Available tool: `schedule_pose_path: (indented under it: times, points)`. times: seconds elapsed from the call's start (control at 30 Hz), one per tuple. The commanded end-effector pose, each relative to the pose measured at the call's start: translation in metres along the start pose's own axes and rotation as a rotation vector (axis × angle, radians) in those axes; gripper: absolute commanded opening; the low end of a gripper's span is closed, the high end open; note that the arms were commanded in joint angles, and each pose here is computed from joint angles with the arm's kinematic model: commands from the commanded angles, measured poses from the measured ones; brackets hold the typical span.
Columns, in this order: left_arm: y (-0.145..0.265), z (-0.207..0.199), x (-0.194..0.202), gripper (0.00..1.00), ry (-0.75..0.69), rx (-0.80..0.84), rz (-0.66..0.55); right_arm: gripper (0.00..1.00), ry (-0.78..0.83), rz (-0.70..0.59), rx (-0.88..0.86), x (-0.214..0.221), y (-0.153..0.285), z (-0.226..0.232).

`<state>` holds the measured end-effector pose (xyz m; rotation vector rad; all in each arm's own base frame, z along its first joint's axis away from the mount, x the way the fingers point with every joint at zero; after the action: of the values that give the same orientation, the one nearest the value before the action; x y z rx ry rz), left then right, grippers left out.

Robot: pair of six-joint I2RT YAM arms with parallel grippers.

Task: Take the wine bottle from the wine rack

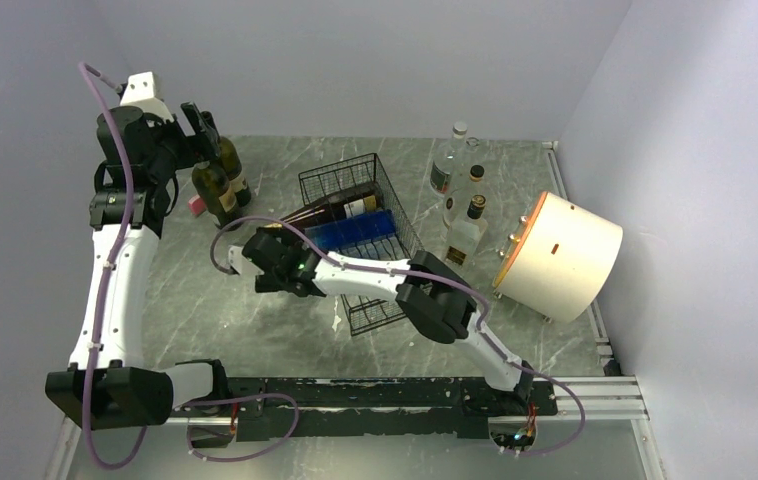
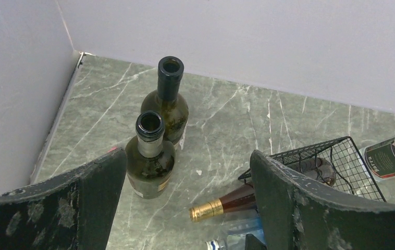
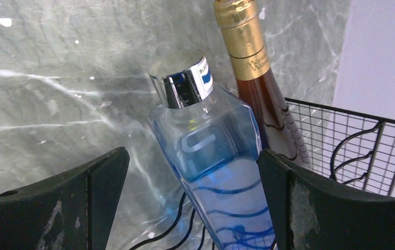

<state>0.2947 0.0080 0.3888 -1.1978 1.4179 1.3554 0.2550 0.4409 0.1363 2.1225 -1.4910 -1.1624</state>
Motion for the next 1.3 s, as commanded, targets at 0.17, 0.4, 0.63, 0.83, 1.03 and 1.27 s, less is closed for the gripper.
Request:
schedule_pose_path:
  times: [0.17,0.4,0.63,0.83,1.03,1.27]
  points:
    - [-0.004,0.0,-0.003,0.9,0.021,0.036,-0.018,1.0,0.16,0.073,0.077,0.009,-0.015,-0.005]
    - [-0.006,0.0,-0.001,0.9,0.023,0.039,-0.01,1.0,0.169,0.106,0.091,0.018,-0.027,-0.015]
    - [-0.01,0.0,0.001,0.9,0.025,0.046,0.002,1.0,0.174,0.081,0.028,0.024,-0.031,-0.016]
    - [-0.011,0.0,0.003,0.9,0.026,0.048,0.007,0.89,0.17,0.049,-0.015,0.022,-0.036,-0.014]
    - [-0.013,0.0,0.004,0.9,0.026,0.046,0.015,0.69,0.159,0.03,-0.031,0.017,-0.034,-0.013]
    - [-0.014,0.0,0.005,0.9,0.029,0.05,0.017,0.56,0.16,-0.079,-0.034,-0.01,-0.007,-0.007]
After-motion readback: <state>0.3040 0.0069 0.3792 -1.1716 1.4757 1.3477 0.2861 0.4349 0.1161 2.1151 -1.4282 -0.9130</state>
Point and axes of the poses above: each gripper's point midway between its finger pads, its own y axis back along the fingers, its own z axis along the line the jaws close on, x = y × z, the point moved 10 cm from there along y, back along the fingers, and after that the axes turned 7 degrees about -y, right-handed, at the moved point
